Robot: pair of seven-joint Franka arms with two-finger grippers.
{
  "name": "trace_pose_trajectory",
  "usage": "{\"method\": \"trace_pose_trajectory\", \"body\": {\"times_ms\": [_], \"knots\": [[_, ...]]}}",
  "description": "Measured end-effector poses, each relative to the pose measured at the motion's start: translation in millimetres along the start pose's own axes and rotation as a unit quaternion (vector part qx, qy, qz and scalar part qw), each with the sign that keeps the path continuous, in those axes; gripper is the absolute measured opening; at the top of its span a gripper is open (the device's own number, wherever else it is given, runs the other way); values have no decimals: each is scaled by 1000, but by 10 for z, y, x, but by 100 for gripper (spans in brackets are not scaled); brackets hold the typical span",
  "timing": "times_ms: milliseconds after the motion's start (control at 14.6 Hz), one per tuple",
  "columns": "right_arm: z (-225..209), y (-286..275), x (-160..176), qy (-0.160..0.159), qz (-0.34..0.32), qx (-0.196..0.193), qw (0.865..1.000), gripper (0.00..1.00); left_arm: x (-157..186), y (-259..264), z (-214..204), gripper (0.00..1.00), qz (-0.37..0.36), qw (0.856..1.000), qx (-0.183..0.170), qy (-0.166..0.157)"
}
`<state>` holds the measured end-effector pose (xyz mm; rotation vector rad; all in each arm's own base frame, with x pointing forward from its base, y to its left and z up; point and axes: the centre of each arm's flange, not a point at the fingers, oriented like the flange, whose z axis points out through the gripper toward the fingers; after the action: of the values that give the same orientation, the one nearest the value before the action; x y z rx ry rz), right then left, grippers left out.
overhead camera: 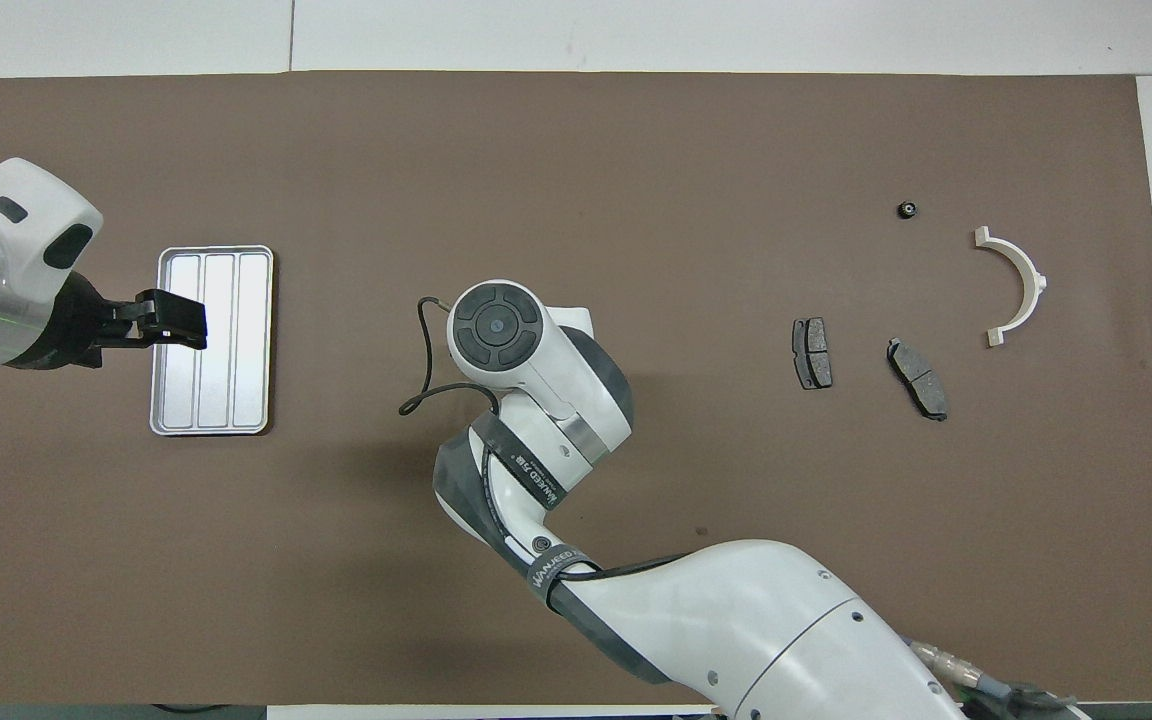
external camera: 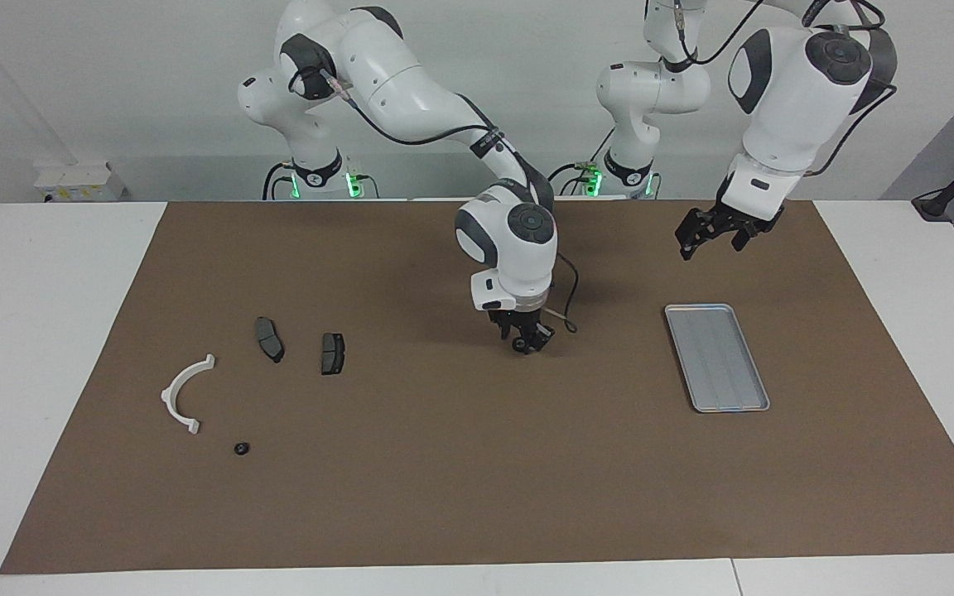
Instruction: Pick bearing gear from pile to tray
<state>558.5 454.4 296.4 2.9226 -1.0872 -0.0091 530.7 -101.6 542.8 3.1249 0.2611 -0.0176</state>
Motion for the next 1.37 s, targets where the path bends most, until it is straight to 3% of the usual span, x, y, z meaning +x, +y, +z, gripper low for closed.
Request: {"method": "trace_pose_trajectory", "body": {"times_ms": [205,478,683,888,1093,1367], "knots": [[-478,19,324,3,4,-6,1000,99,-91,287,185,100,-28,1000,-4,9],[-1233,350,1042,4,-77,-2,997,100,-126,570,437,100,-32,999,-4,8],[-1496,743,1744,3,-159,-1,987,100,-174,944,716,100,-50,999,-5,8],[-1418,1223,2566,-1,-240,-4,971,100,-332,1406,973,100,-60,998,-6,8],[-1176,1772,3356,17,-313,10,950,100,-540,1867,1251,100,-82,997,-7,7],[-777,2406,3986,42,-362,17,931,100,-765,2449,1966,100,-97,995,-11,7]]}}
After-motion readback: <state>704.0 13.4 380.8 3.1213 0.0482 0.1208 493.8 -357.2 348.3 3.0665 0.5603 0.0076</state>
